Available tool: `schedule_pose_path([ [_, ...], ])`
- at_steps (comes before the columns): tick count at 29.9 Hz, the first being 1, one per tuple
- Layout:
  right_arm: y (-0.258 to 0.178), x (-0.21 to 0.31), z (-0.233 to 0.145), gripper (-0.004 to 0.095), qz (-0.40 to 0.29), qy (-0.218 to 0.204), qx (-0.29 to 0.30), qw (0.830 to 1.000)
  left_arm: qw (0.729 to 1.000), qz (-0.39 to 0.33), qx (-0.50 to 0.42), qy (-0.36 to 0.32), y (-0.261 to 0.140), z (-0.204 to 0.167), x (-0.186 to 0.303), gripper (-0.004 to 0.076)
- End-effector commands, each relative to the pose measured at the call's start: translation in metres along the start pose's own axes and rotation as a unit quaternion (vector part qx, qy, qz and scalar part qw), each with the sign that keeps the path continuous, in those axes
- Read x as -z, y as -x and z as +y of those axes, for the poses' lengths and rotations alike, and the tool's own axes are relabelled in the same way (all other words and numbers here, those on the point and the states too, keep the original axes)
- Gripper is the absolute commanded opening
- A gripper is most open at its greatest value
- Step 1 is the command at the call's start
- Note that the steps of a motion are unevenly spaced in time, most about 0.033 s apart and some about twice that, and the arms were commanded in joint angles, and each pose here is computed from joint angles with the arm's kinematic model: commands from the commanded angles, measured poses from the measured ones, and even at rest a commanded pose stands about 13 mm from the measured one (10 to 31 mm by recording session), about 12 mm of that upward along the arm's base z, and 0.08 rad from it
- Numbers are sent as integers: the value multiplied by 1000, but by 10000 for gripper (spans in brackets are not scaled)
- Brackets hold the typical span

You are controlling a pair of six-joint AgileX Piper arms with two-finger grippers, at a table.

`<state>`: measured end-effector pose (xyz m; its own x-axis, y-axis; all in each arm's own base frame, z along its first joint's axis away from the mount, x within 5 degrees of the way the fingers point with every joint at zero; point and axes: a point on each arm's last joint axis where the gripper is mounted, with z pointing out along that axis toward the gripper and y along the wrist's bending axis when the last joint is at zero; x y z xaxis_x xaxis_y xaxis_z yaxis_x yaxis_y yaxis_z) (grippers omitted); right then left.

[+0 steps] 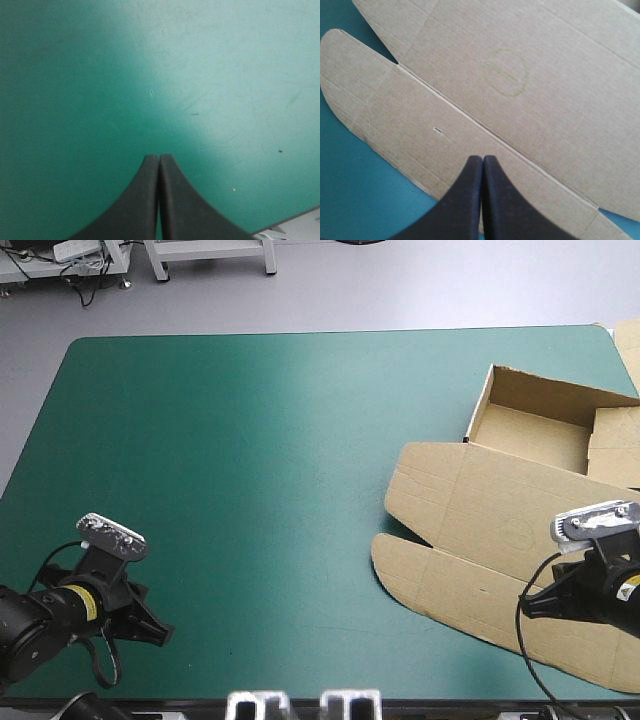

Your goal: Fold the box

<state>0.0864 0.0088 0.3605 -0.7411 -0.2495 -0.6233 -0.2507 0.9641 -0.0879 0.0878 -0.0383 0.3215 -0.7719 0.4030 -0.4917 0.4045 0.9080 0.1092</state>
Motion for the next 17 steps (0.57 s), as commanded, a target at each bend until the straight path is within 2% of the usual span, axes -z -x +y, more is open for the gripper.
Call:
schedule_pose_path([
  [1,-5,0,1,-18,10,2,-1,1000,1000,10,-3,6,-3,0,-4,-8],
  [17,-9,-6,1,-18,22,3,-3,1000,1000,7,-3,9,-3,0,-6,-8],
])
